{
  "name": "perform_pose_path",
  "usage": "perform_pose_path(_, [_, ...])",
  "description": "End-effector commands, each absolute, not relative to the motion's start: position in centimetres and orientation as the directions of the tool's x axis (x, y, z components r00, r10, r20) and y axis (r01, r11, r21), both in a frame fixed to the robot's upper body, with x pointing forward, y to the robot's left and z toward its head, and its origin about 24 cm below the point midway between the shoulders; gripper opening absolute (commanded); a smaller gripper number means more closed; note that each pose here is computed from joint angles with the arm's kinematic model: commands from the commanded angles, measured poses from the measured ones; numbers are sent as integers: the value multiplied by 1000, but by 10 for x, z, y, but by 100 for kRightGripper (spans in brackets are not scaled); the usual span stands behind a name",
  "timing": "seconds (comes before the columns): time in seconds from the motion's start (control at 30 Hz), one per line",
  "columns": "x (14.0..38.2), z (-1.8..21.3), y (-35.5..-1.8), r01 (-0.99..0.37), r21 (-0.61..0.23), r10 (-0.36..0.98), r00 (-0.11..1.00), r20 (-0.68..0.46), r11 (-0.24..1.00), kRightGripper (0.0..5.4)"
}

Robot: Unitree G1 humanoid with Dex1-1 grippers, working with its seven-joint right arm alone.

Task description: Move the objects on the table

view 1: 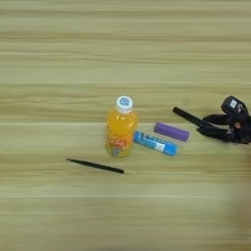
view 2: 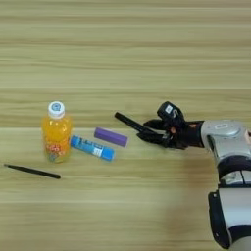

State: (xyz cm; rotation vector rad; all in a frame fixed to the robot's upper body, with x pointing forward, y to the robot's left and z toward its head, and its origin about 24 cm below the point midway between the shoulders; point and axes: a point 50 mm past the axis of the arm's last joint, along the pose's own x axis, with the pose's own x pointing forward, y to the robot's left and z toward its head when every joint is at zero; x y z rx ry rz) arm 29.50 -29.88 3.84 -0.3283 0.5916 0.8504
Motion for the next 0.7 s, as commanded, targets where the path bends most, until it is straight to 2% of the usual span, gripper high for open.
perform_pose_path(0.03, [307, 65, -311, -747, -143, 549, 590, -592, 649, 182])
perform_pose_path(0.27, [308, 65, -311, -745, -144, 548, 594, -589, 652, 105])
perform_pose_path(0.7, [316, 83, -310, -731, -198, 568, 645, -511, 652, 99])
